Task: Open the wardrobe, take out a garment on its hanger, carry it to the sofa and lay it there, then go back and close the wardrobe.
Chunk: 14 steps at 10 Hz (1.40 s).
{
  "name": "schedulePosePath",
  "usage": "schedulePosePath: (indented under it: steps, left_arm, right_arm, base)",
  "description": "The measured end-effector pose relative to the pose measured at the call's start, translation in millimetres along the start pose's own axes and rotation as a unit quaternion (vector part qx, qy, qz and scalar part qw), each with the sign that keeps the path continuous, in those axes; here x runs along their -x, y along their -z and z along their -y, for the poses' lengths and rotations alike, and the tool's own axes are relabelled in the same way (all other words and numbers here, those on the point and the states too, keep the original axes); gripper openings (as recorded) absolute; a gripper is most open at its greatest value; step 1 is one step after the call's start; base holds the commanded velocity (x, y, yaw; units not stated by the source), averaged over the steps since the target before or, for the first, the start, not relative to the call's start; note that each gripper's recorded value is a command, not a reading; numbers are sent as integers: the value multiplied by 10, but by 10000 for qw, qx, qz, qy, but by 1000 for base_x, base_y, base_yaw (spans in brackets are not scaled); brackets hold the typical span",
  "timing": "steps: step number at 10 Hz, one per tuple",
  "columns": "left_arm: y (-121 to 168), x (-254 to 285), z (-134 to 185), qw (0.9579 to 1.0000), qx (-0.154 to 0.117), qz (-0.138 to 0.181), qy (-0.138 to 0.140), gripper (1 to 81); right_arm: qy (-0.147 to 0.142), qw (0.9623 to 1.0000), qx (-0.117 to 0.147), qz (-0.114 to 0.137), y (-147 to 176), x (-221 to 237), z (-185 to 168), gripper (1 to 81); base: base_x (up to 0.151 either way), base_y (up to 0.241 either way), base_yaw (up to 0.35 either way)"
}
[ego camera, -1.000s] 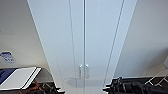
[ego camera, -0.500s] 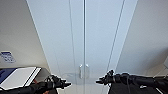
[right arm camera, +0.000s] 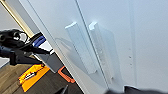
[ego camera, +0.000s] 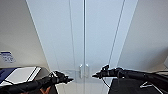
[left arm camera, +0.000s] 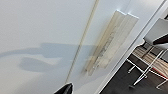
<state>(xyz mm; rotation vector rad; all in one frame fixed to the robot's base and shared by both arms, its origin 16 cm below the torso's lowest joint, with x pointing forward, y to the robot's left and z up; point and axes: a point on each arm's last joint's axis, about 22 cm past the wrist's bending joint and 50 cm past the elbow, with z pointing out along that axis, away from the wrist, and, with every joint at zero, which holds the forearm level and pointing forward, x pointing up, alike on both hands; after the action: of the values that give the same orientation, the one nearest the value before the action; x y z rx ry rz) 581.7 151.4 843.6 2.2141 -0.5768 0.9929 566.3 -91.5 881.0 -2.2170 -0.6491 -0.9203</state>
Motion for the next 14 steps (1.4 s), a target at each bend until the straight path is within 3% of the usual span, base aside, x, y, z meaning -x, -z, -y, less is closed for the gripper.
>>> schedulePosePath:
  steps: [7,14]
  left_arm:
    - [-523,-49,-326,9997,200,128,-56,811]
    - [-1005,-195,-337,9999,30,115,-85,811]
  right_arm:
    - [8,9997,131,-209,-444,-443,30,811]
    - [-146,9982,364,-443,-692,-636,-109,811]
  base:
    - [0,0,0]
    - [0,0,0]
